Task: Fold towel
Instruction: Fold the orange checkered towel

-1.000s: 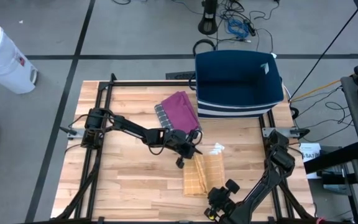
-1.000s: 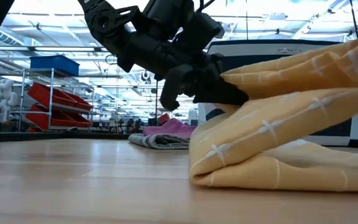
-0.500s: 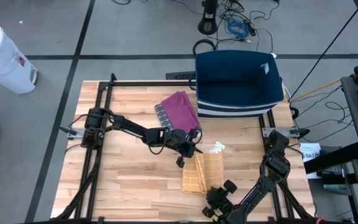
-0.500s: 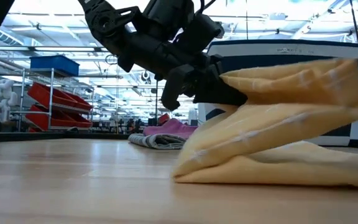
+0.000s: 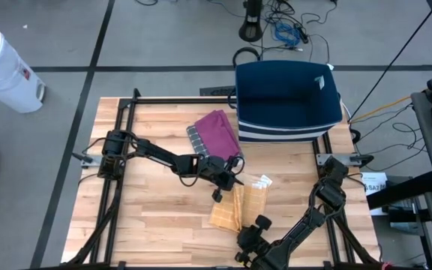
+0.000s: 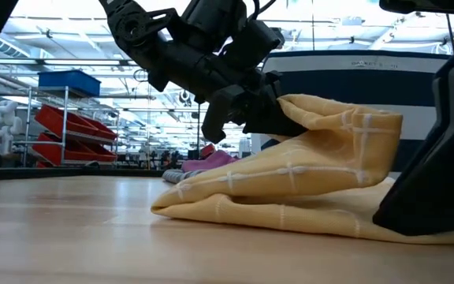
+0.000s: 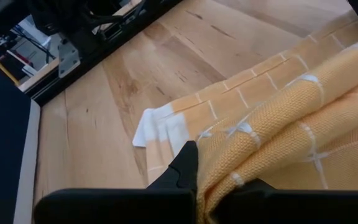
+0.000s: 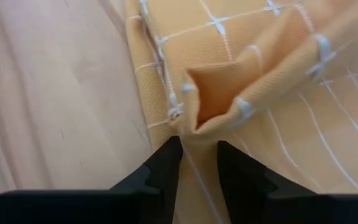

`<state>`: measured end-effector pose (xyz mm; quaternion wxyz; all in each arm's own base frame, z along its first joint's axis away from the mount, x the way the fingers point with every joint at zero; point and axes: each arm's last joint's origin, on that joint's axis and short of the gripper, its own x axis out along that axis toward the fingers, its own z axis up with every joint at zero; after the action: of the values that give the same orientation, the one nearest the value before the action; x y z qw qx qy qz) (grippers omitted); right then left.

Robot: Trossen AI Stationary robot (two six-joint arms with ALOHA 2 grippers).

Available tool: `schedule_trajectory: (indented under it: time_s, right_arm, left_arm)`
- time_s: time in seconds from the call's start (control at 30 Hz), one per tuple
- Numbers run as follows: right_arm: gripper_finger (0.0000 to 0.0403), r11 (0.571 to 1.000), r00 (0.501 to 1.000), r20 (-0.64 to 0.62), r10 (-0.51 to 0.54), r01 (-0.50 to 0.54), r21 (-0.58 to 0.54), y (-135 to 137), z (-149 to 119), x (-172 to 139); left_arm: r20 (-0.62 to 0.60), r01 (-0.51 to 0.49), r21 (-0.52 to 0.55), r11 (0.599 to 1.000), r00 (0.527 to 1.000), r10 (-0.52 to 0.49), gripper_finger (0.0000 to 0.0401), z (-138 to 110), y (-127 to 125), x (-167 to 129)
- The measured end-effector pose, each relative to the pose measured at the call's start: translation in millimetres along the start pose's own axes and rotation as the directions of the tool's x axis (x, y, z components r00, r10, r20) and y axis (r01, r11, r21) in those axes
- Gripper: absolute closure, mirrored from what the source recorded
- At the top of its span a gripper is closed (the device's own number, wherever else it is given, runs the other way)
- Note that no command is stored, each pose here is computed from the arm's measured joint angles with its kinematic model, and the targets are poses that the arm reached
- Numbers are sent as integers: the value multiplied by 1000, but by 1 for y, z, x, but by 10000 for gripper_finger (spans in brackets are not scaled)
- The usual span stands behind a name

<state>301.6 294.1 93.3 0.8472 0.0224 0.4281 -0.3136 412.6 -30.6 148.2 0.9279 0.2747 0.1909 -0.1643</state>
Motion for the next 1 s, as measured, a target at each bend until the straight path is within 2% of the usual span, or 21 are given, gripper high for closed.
schedule_trajectory:
  time_s: [0.2, 0.33, 0.47, 0.57, 0.63, 0.77, 0.9, 1.0]
  right_arm:
    - [305, 1000, 999, -32, 16, -16, 0, -4, 4, -10]
    - [305, 997, 995, -64, 80, -79, 25, -9, 10, -34]
    - [296, 996, 994, -74, 81, -78, 49, -16, 7, -53]
    - [276, 994, 998, -29, 64, -61, 95, -24, 6, -68]
    - [259, 990, 997, 62, 53, -61, 125, -28, 8, -74]
    - [224, 984, 965, 262, 21, -65, 163, -26, 27, -64]
    - [198, 992, 969, 247, -24, -7, 126, -26, 47, -39]
    - [189, 989, 970, 229, -81, 49, 141, -34, 61, -25]
  left_arm:
    - [-2, -3, 0, 1000, 1000, 3, 398, 0, 0, 0]
    - [-5, 0, 5, 1000, 1000, 0, 398, 0, 0, 0]
    - [-15, 6, 11, 1000, 1000, -6, 398, -1, -1, 0]
    - [-22, 11, 9, 1000, 1000, -10, 398, -2, -1, 0]
    - [-22, 11, 9, 1000, 1000, -11, 398, -2, -1, 0]
    - [-22, 11, 9, 1000, 1000, -10, 398, -2, -1, 0]
    - [-22, 12, 4, 1000, 1000, -11, 398, -1, -2, 0]
    - [-21, 14, 5, 1000, 1000, -13, 398, -1, -3, 0]
